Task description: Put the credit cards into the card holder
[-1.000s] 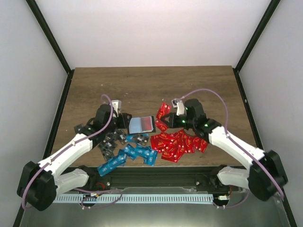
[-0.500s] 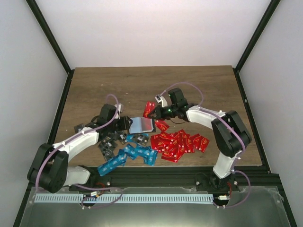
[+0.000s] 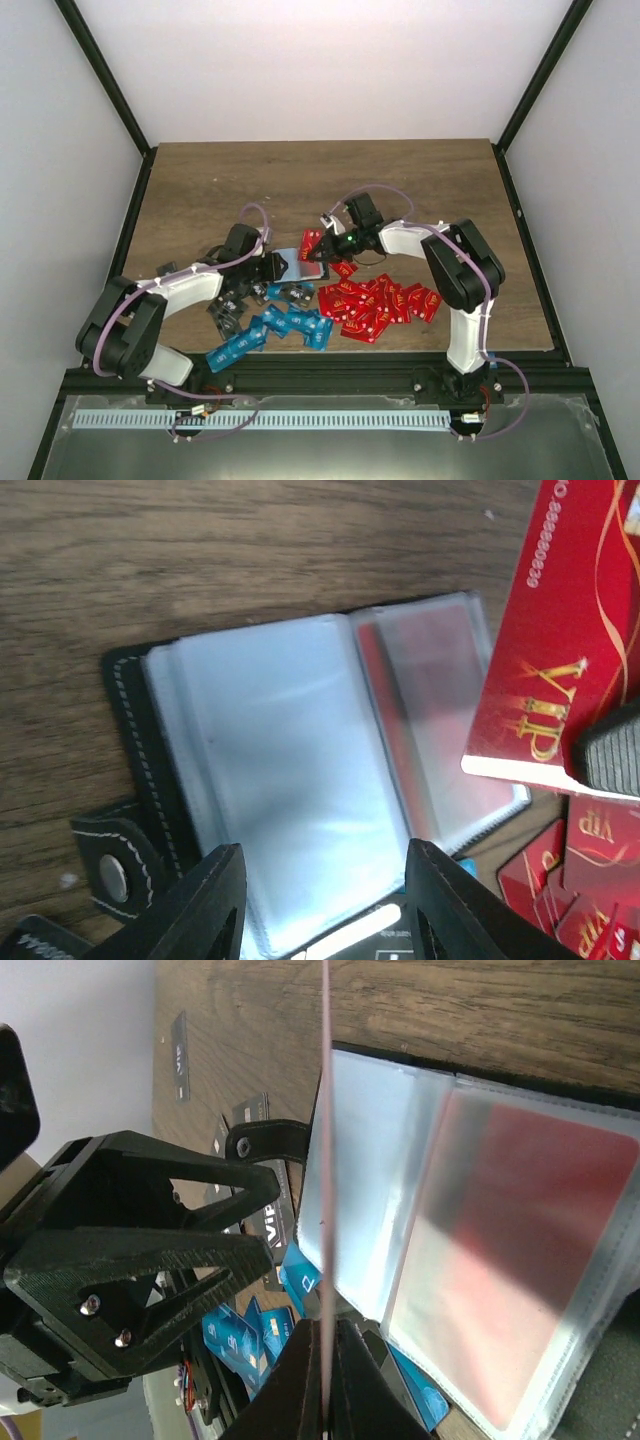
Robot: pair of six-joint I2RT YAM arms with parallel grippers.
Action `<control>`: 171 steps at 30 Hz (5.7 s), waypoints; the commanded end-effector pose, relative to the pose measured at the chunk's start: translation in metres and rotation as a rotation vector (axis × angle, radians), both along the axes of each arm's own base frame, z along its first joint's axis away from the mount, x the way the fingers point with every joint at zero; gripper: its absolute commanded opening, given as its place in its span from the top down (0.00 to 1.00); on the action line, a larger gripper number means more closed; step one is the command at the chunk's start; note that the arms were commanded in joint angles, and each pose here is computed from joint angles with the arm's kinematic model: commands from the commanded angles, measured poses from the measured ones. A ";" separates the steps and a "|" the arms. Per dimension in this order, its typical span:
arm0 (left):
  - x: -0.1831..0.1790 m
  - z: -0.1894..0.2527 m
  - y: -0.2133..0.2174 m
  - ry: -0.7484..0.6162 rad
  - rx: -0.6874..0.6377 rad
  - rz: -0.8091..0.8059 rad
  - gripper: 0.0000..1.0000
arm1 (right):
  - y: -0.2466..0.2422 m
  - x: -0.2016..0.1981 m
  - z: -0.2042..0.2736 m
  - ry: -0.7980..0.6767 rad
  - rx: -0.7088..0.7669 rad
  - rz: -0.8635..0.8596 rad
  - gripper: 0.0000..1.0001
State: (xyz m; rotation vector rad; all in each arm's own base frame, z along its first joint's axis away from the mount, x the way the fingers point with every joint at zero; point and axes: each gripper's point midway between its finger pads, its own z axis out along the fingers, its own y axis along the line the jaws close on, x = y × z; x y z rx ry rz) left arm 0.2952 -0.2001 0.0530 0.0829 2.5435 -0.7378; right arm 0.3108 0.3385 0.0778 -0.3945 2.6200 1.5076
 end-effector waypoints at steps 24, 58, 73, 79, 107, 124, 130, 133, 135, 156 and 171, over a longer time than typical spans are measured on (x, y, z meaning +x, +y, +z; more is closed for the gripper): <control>0.017 -0.028 0.023 0.016 0.162 0.101 0.68 | 0.013 0.000 -0.033 0.033 -0.059 0.039 0.99; 0.014 -0.036 0.030 0.030 0.192 0.120 0.74 | 0.010 -0.004 -0.028 0.025 -0.046 0.017 0.99; 0.014 -0.039 0.030 0.041 0.193 0.125 0.75 | 0.011 -0.014 -0.041 0.067 -0.035 0.032 0.99; 0.013 -0.040 0.029 0.044 0.190 0.122 0.76 | 0.019 -0.024 -0.041 0.108 0.014 0.080 0.99; 0.010 -0.036 0.017 0.028 0.145 0.057 0.76 | 0.035 -0.032 -0.041 0.252 0.086 0.225 0.99; 0.011 -0.036 0.019 0.026 0.150 0.065 0.76 | 0.027 -0.019 -0.033 0.148 -0.046 0.200 0.72; 0.011 -0.034 0.019 0.026 0.151 0.064 0.77 | 0.021 -0.014 -0.019 0.091 -0.108 0.179 0.59; 0.011 -0.032 0.019 0.021 0.152 0.066 0.76 | 0.017 -0.011 -0.015 0.061 -0.142 0.165 0.53; 0.011 -0.031 0.019 0.018 0.153 0.065 0.76 | 0.016 -0.010 -0.012 0.046 -0.149 0.159 0.53; 0.009 -0.033 0.019 0.022 0.159 0.065 0.77 | 0.015 0.015 -0.037 -0.008 -0.264 0.082 0.96; 0.009 -0.034 0.020 0.023 0.166 0.065 0.77 | 0.011 0.010 -0.048 -0.020 -0.331 0.064 0.89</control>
